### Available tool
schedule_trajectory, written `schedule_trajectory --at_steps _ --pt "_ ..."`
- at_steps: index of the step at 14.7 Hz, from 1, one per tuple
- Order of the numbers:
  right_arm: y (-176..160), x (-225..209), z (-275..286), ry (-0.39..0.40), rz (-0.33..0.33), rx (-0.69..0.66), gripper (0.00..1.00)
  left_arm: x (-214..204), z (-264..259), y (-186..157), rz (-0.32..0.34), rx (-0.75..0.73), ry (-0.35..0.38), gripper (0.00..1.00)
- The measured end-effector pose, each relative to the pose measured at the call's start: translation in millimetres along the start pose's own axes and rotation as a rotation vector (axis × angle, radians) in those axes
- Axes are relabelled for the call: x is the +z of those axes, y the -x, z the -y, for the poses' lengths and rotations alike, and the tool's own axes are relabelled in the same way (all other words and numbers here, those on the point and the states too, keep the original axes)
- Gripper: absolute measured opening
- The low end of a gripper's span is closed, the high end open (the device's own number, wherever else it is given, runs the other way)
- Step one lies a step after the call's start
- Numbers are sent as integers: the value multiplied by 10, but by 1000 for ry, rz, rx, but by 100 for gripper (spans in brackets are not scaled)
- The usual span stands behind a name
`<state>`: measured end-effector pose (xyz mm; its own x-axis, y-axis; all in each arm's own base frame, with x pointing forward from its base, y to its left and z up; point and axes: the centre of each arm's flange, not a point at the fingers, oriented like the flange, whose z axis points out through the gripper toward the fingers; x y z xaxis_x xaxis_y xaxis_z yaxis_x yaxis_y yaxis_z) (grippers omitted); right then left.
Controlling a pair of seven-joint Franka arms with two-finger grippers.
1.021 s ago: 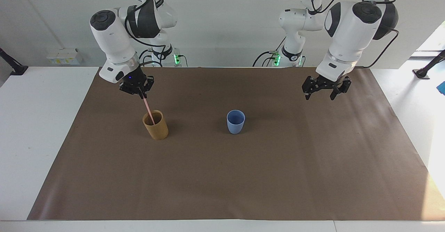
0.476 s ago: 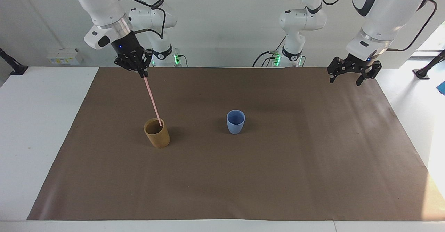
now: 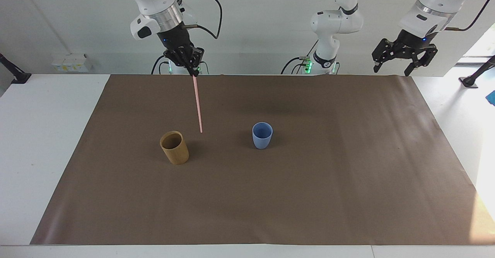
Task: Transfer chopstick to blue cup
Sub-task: 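Carry the pink stick over the blue cup with the right gripper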
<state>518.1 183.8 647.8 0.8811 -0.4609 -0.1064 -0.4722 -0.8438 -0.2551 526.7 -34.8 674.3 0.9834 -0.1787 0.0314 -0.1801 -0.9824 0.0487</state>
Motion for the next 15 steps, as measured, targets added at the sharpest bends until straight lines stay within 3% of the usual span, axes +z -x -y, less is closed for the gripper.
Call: schedule_trajectory --at_steps 2,6,10,15 --pt "141 85 385 -26 15 126 8 3 50 6 2 -7 9 100" --pt "296 418 968 -88 118 330 8 40 20 46 42 11 14 100" --pt "271 895 1212 -82 189 437 8 58 20 67 59 23 16 100" --pt "244 1236 1361 -95 227 460 8 62 30 77 65 28 5 100"
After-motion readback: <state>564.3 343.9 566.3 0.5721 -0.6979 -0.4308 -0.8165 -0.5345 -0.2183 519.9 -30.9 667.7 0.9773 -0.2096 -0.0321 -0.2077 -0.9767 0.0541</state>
